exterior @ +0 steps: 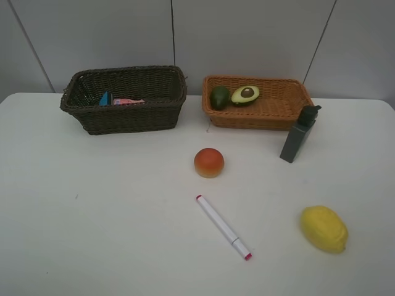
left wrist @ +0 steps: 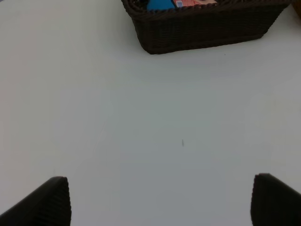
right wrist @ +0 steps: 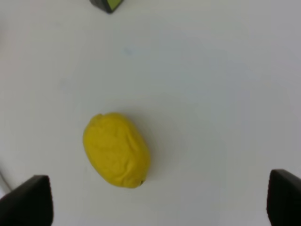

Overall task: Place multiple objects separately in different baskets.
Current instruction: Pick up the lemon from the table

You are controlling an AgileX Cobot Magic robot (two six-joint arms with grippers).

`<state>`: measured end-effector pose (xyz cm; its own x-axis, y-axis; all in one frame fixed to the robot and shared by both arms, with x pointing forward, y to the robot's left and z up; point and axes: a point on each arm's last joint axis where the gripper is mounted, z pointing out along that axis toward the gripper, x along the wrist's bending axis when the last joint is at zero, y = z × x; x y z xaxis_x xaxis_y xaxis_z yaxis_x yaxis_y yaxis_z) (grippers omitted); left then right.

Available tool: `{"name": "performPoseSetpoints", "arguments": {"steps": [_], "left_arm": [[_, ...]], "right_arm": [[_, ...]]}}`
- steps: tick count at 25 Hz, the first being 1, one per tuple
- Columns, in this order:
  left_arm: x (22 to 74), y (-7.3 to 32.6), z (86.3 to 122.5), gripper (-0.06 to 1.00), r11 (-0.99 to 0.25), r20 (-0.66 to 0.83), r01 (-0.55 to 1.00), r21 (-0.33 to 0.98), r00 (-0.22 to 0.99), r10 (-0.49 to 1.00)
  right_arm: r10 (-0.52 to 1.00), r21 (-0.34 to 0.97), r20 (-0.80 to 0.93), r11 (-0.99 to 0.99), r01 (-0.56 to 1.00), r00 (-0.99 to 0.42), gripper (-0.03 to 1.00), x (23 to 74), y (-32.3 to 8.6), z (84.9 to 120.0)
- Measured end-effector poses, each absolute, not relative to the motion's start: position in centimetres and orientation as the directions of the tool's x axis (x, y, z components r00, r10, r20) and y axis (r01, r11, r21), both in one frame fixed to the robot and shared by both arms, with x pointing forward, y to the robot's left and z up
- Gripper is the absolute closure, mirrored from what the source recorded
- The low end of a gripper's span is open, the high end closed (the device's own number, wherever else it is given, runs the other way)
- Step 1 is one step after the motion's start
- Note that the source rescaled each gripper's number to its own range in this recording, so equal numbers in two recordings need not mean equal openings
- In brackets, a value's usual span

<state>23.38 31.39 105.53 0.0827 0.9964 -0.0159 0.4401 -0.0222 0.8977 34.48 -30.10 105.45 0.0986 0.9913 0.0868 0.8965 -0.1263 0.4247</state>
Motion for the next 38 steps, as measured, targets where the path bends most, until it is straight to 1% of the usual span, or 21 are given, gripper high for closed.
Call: {"name": "performPoseSetpoints", "arguments": {"steps": [3, 6, 9, 12, 17, 19, 31, 38], "left_arm": [[23.4, 31.4, 105.5, -0.02, -0.023, -0.016, 0.440, 0.898, 0.083, 0.996], [23.4, 31.4, 105.5, -0.02, -0.023, -0.016, 0.440, 0.898, 0.083, 0.996], [23.4, 31.4, 105.5, -0.02, -0.023, -0.016, 0.440, 0.898, 0.083, 0.996], [23.4, 31.4, 105.5, -0.02, -0.023, -0.016, 0.440, 0.898, 0.083, 0.996], [23.4, 31.4, 105.5, -0.02, -0.023, -0.016, 0.440, 0.898, 0.083, 0.996], [23.4, 31.4, 105.5, -0.02, -0.023, -0.016, 0.440, 0.898, 0.083, 0.996], [23.4, 31.4, 105.5, -0.02, -0.023, -0.016, 0.440, 0.898, 0.083, 0.996], [23.4, 31.4, 105.5, -0.02, -0.022, -0.016, 0.439, 0.898, 0.083, 0.996]], "right_arm": [[0.991, 0.283, 0.085, -0.128, 0.951, 0.108, -0.03, 37.4, -30.3, 105.2], [0.993, 0.163, 0.081, -0.101, 0.981, 0.089, -0.03, 39.6, -30.1, 104.1], [0.997, 0.035, 0.077, -0.013, 0.999, 0.010, -0.03, 41.4, -28.9, 101.9], [0.994, -0.030, 0.074, 0.086, 0.996, -0.084, -0.03, 42.8, -27.1, 99.9], [0.977, -0.069, 0.066, 0.206, 0.976, -0.201, -0.03, 44.3, -24.2, 97.2], [0.973, -0.077, 0.059, 0.228, 0.971, -0.224, -0.03, 44.8, -23.7, 96.2], [0.970, -0.147, 0.027, 0.244, 0.959, -0.243, -0.03, 46.3, -23.5, 92.2], [0.970, -0.181, 0.018, 0.243, 0.953, -0.244, -0.03, 44.8, -24.0, 88.6]]}}
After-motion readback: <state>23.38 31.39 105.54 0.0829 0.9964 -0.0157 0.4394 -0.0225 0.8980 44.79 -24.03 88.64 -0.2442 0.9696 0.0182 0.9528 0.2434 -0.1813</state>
